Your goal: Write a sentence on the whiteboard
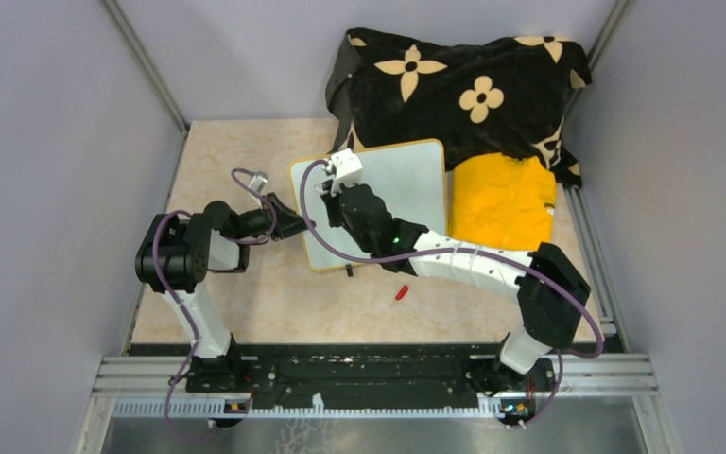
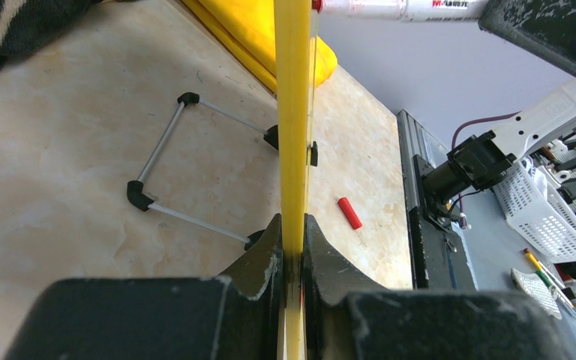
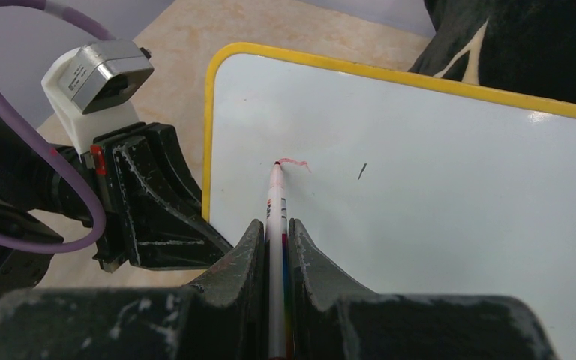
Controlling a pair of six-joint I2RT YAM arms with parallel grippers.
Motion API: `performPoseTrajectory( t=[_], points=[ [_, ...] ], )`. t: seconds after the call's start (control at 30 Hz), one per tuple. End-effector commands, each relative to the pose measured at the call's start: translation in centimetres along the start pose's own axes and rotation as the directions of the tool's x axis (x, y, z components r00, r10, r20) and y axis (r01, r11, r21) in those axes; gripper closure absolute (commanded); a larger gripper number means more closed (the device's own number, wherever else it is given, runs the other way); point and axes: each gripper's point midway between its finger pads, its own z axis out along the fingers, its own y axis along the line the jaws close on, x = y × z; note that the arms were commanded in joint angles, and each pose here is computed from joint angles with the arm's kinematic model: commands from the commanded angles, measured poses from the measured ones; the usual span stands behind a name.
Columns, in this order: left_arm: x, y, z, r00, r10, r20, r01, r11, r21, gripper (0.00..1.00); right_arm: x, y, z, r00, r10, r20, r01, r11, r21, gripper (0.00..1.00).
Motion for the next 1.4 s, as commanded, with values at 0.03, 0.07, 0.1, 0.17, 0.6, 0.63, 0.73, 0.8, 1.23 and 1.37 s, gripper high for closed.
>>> performPoseTrajectory(
  t=[0.03, 0.07, 0.1, 0.17, 0.6, 0.63, 0.73, 0.8, 1.23, 1.37],
  points=[
    [-0.1, 0.0, 0.1, 0.998, 0.066, 0.0, -0.066, 0.998, 0.015, 1.0, -0.7, 0.9, 0.3, 1.0, 0.015, -0.001, -0.015, 1.0, -0.025, 1.0],
    [-0.1, 0.1, 0.1, 0.998, 0.068, 0.0, -0.068, 0.998, 0.015, 1.0, -0.6, 0.9, 0.3, 1.0, 0.013, -0.007, -0.013, 1.0, -0.027, 1.0],
    [-0.1, 0.1, 0.1, 0.998, 0.067, -0.001, -0.067, 0.998, 0.015, 1.0, -0.4, 0.9, 0.3, 1.0, 0.01, -0.011, -0.011, 1.0, -0.029, 1.0],
    [-0.1, 0.1, 0.1, 0.998, 0.065, 0.0, -0.065, 0.998, 0.014, 1.0, -0.1, 0.9, 0.2, 1.0, 0.005, -0.022, -0.006, 1.0, -0.029, 1.0],
    [0.0, 0.2, 0.1, 0.998, 0.061, -0.002, -0.061, 0.998, 0.011, 1.0, 0.9, -2.6, -0.7, 0.999, 0.014, -0.043, -0.01, 0.994, 0.11, 1.0],
    [0.0, 0.2, 0.1, 0.998, 0.061, -0.002, -0.061, 0.998, 0.011, 1.0, 0.9, -2.9, -0.8, 0.999, 0.016, -0.043, -0.011, 0.993, 0.118, 1.0],
    [0.0, 0.2, 0.1, 0.998, 0.061, -0.003, -0.061, 0.998, 0.01, 1.0, 0.9, -3.4, -1.0, 0.999, 0.023, -0.042, -0.017, 0.991, 0.132, 1.0],
    [0.0, 0.2, 0.1, 0.998, 0.061, -0.003, -0.061, 0.998, 0.01, 1.0, 0.9, -3.7, -1.1, 0.999, 0.027, -0.038, -0.022, 0.99, 0.14, 1.0],
    [0.0, 0.2, 0.1, 0.998, 0.059, -0.004, -0.059, 0.998, 0.009, 1.0, 2.3, -3.1, -1.5, 0.997, 0.021, -0.072, -0.015, 0.996, 0.092, 1.0],
    [0.0, 0.3, 0.1, 0.998, 0.057, -0.005, -0.057, 0.998, 0.009, 1.0, 2.6, -2.2, -1.3, 0.996, 0.028, -0.088, -0.024, 0.999, 0.048, 1.0]
  ],
)
